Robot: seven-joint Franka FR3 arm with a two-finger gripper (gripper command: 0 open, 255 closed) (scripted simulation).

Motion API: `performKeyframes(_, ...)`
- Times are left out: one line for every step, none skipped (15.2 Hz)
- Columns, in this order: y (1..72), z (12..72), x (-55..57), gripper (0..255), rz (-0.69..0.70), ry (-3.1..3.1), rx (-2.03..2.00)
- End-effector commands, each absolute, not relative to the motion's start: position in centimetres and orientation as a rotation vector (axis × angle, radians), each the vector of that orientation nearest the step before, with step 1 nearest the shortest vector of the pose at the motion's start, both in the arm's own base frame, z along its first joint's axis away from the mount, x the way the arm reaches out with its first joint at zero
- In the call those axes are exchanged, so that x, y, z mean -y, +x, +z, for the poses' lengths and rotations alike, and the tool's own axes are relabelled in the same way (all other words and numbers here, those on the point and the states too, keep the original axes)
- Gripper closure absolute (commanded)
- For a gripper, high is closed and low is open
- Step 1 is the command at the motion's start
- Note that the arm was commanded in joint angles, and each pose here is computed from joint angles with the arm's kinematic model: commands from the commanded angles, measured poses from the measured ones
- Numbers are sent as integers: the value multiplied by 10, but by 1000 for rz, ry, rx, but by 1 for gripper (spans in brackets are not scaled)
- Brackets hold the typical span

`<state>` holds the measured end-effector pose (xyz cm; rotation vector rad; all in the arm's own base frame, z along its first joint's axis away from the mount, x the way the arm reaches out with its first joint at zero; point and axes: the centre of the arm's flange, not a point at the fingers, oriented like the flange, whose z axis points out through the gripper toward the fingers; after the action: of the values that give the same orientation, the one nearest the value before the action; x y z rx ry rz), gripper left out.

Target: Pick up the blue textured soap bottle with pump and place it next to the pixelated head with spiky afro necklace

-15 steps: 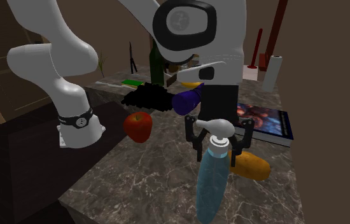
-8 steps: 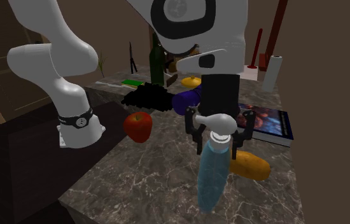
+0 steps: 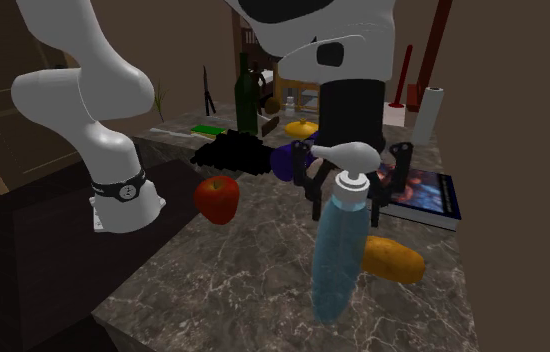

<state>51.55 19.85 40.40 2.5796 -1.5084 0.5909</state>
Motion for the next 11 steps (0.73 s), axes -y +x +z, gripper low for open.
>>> performKeyframes(516,415,-198,255,591,2580,1509)
performKeyframes(516,421,-198,255,591,2580,1509)
performKeyframes(516,426,-198,255,591,2580,1509)
performKeyframes(516,431,-198,255,591,2580,1509)
performKeyframes(516,437,-198,255,591,2580,1509)
performKeyframes(516,442,-198,255,591,2580,1509)
performKeyframes(516,447,-198,255,591,2580,1509)
performKeyframes(516,452,-198,255,591,2580,1509)
performKeyframes(516,458,-198,255,591,2580,1509)
performKeyframes(516,463,-198,255,591,2580,1509)
performKeyframes(516,468,-198,255,591,2580,1509)
